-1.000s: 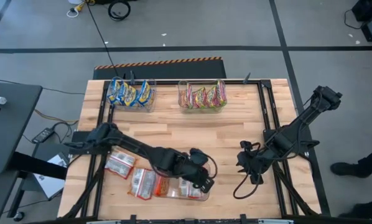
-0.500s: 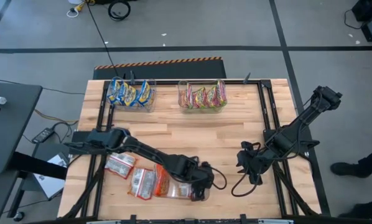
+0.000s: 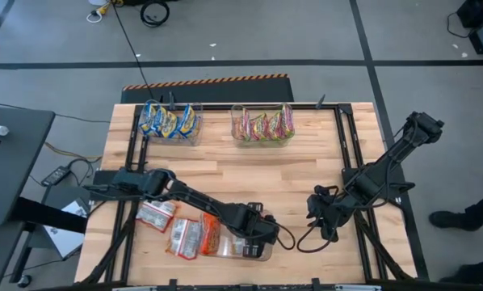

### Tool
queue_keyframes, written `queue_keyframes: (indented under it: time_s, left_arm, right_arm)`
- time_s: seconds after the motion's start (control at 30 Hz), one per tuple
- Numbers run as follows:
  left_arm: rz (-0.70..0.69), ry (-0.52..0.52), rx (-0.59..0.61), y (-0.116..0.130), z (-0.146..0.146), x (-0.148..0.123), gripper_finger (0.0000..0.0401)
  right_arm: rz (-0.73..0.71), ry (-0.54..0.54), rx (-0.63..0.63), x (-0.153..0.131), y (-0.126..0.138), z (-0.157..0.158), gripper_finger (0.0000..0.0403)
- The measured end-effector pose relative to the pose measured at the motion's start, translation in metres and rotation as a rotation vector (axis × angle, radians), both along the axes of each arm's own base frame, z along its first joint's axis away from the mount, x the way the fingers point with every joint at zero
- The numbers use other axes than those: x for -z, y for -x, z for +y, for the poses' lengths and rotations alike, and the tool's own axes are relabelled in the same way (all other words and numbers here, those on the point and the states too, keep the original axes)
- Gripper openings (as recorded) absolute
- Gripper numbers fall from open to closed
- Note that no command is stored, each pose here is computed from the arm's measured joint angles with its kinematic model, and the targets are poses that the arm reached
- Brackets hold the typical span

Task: Sort Maruchan noodles
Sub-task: Put the orange noodle pack into the bottom transparent bin

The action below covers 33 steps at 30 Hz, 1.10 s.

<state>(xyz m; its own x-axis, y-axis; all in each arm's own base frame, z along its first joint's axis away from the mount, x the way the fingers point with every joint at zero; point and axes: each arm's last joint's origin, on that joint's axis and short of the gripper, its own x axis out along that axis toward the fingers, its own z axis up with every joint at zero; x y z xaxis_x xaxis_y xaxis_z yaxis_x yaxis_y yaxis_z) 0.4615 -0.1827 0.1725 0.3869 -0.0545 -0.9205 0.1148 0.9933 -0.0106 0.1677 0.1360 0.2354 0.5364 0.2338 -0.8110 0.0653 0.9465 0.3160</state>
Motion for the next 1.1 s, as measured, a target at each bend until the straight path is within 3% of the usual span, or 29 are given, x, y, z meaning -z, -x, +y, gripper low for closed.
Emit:
queue_keyframes:
  time_s: [0.33, 0.43, 0.57, 0.7, 0.8, 1.0, 1.1]
  left_arm:
    - [0.076, -0.016, -0.008, 0.002, 0.0, 0.016, 0.0134]
    - [0.073, -0.047, 0.005, 0.003, -0.002, 0.018, 0.0101]
    - [0.079, -0.052, -0.004, 0.004, -0.003, 0.019, 0.0023]
    - [0.085, -0.048, -0.026, 0.005, -0.001, 0.014, 0.0007]
    - [0.098, -0.066, -0.045, 0.007, 0.0, -0.001, 0.0005]
    - [-0.031, -0.057, -0.086, 0.017, -0.002, -0.076, 0.0003]
    - [-0.093, -0.064, -0.094, 0.023, -0.008, -0.097, 0.0002]
  right_arm:
    - [-0.001, -0.016, 0.001, 0.0, -0.001, 0.001, 0.0138]
    - [0.003, -0.02, -0.001, 0.0, -0.001, 0.001, 0.0138]
    - [0.014, -0.032, -0.012, 0.0, 0.0, 0.002, 0.0138]
    - [0.028, -0.052, -0.029, 0.0, 0.001, 0.002, 0.0138]
    - [0.034, -0.06, -0.027, -0.001, 0.001, 0.002, 0.0138]
    - [0.03, -0.065, -0.025, -0.002, 0.002, 0.001, 0.0138]
    - [0.03, -0.064, -0.026, -0.002, 0.003, 0.001, 0.0138]
